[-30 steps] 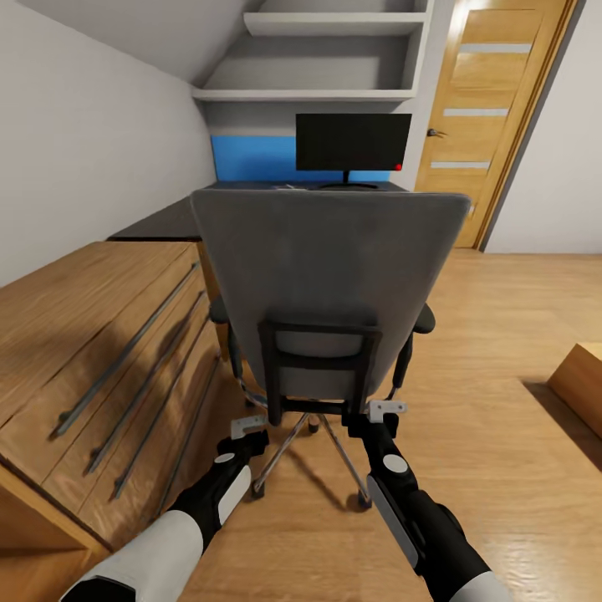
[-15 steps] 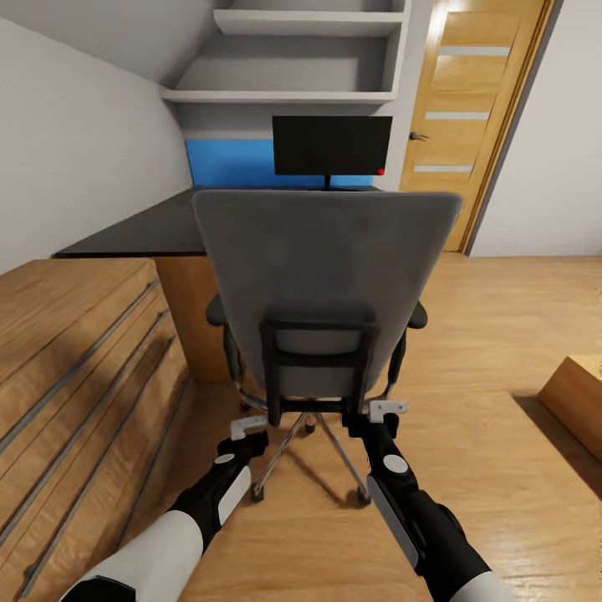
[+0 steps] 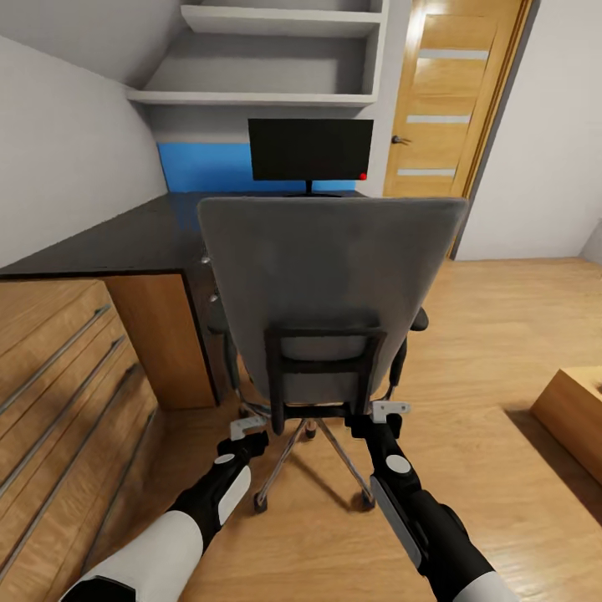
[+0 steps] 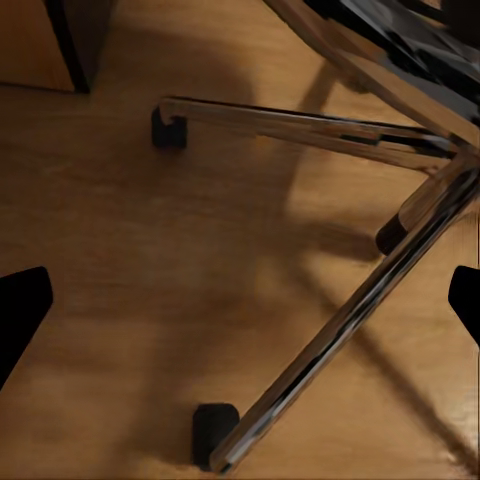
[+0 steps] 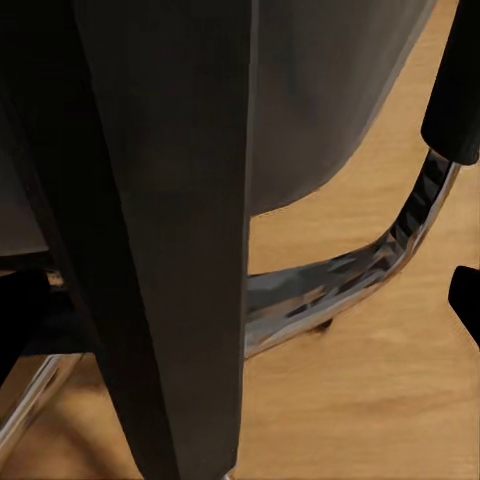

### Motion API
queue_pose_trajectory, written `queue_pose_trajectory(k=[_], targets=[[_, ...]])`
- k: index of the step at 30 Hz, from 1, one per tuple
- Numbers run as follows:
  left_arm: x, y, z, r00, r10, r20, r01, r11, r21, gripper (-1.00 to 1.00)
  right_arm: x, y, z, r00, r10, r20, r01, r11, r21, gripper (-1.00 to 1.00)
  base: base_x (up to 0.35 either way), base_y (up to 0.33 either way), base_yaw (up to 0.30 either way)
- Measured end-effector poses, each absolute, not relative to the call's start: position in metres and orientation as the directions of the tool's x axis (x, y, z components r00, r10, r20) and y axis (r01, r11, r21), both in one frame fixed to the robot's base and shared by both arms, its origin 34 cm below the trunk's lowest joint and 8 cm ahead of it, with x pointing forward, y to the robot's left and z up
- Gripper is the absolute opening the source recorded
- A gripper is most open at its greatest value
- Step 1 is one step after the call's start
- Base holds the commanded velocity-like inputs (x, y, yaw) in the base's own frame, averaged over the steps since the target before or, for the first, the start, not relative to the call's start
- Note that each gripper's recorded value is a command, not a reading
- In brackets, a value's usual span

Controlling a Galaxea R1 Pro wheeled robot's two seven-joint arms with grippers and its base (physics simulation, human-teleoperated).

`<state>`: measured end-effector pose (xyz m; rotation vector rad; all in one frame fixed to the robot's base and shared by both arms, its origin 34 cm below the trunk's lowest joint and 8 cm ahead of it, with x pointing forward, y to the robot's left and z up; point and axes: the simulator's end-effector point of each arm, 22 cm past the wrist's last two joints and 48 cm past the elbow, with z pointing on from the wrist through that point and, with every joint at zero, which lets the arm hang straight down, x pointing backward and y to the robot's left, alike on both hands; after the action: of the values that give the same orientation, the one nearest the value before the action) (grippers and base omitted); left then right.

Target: In the bedroom, organize the workspace by keeping the computer under the desk, ensuring the monitor is on the desk, placing the keyboard on the desk next to the monitor, placing the mouse on the desk next to the keyboard, moving the folder from the swivel chair onto the desk next to the mouse, stacking the notebook on top of the folder with the pen on top of the notebook, and positioning the swivel chair next to the desk.

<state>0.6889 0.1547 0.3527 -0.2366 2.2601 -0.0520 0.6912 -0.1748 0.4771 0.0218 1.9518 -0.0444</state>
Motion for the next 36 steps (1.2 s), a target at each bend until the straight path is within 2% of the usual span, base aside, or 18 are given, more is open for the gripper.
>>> queue_pose_trajectory(k=[27,36], targets=[[0.6891,0.156,0.3526,-0.628,-0.188,-0.755,-0.153,0.981,-0.116,1.0,0.6909,-0.1741,0.4766,-0.374,-0.003,-0.928,0.036,0.999,-0.017,1.0,0.327,0.0,0.0],[0.6898,0.1549,0.3536,-0.627,-0.185,-0.757,-0.149,0.982,-0.117,1.0,0.6908,-0.1743,0.4765,-0.374,0.001,-0.927,0.038,0.999,-0.014,1.0,0.33,0.0,0.076]])
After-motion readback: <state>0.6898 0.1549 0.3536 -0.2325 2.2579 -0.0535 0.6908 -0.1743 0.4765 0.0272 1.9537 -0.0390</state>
